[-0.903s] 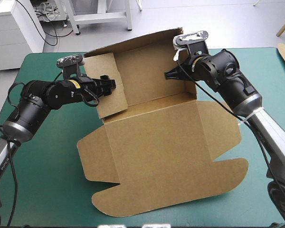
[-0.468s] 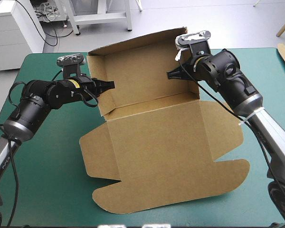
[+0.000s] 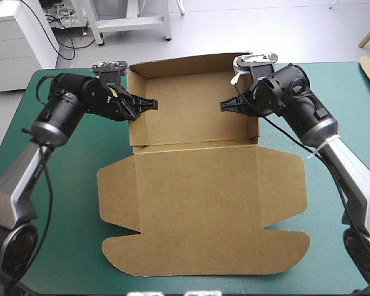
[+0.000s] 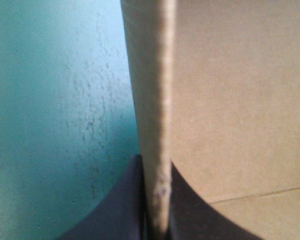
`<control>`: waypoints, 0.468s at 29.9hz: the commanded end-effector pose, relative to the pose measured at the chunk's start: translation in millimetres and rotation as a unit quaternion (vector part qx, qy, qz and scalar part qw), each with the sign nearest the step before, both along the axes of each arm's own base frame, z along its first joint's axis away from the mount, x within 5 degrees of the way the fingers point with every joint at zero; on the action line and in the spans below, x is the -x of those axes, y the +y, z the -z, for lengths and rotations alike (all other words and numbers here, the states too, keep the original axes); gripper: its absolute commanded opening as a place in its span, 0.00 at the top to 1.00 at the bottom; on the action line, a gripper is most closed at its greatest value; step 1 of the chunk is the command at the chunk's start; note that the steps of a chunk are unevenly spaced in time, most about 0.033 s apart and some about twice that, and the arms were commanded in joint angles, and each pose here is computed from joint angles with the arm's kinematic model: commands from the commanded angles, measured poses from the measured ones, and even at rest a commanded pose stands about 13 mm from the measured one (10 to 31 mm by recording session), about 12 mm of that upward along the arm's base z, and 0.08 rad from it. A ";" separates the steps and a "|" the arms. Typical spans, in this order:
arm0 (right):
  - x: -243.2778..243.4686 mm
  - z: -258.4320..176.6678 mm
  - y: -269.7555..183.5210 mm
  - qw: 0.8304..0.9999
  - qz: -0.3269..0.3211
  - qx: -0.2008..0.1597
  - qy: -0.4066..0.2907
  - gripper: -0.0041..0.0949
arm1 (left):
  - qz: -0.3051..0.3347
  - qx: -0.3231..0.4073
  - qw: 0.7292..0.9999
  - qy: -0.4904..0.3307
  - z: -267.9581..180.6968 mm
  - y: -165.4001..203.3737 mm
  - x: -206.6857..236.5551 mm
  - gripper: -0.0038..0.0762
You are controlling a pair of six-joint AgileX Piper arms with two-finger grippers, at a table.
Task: Fold the box
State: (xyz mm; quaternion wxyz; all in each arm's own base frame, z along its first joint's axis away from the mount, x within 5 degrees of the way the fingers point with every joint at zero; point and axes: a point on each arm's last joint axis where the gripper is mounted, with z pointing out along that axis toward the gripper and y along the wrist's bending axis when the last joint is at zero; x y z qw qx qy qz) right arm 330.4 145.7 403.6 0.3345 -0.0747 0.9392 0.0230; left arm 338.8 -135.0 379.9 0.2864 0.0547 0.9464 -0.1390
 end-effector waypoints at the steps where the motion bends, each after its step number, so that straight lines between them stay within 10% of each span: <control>1: -3.6 -0.8 -8.6 0.999 -0.008 -0.019 0.026 0.96 | 0.019 0.004 1.000 -0.004 -6.2 -11.1 -14.5 0.96; 14: -53.3 59.9 -31.8 0.993 0.006 -0.033 0.117 0.96 | 0.032 -0.047 0.987 0.151 72.8 -28.9 -55.9 0.96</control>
